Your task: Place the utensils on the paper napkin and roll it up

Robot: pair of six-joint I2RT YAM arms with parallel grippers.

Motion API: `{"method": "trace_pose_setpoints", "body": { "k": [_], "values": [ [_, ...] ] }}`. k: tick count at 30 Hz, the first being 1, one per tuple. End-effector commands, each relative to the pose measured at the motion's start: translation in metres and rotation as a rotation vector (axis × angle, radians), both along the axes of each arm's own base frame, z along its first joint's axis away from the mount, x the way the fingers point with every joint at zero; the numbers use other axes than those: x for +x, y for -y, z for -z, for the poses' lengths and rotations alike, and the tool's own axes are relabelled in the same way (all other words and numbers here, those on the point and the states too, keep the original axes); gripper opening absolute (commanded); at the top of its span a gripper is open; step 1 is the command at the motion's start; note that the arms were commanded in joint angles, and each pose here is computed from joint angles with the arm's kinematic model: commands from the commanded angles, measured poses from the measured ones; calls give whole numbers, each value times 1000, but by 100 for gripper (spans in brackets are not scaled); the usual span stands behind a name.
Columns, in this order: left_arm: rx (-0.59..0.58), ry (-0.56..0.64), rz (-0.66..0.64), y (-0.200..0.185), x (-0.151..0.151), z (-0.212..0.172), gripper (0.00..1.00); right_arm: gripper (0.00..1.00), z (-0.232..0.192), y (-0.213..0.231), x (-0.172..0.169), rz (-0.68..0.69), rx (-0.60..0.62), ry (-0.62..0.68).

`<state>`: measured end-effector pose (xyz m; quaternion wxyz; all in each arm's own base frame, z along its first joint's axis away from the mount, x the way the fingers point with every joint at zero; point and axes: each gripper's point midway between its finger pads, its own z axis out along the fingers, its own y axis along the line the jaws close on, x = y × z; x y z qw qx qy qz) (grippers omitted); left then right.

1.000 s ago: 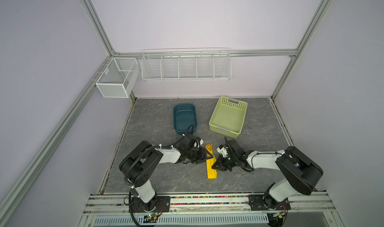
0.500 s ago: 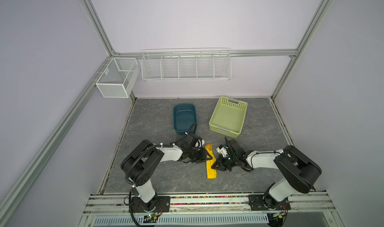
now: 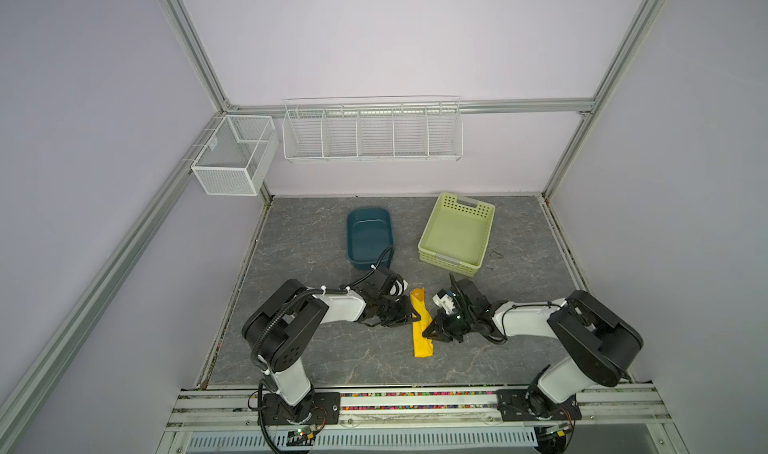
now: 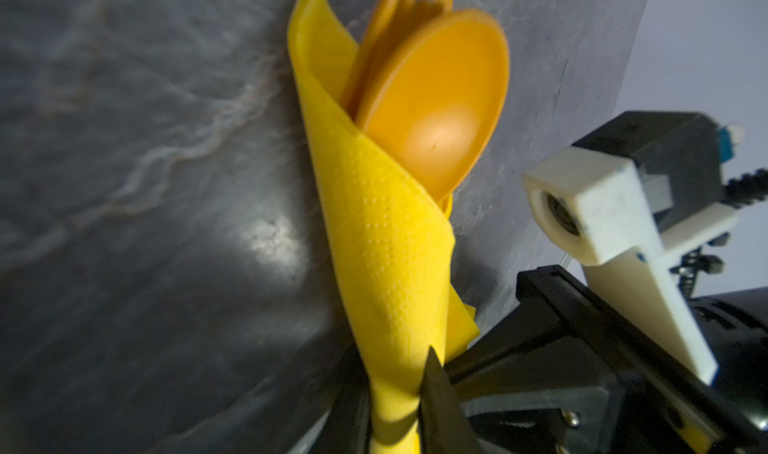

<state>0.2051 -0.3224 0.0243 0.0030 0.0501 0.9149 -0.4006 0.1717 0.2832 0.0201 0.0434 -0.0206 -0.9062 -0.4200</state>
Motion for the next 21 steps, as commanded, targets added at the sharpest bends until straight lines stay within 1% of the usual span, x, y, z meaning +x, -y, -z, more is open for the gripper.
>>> {"method": "trace_pose_setpoints", "body": {
  "k": [1, 9, 21],
  "values": [
    [180, -90, -23, -31, -22, 42, 18, 8, 23, 16, -9, 31, -91, -59],
    [161, -71, -24, -28, -19, 38, 10, 11, 19, 17, -8, 32, -94, -50],
    [115, 28, -21, -23, -7, 13, 2, 20, 0, 22, -5, 33, -121, -8]
  ]
}}
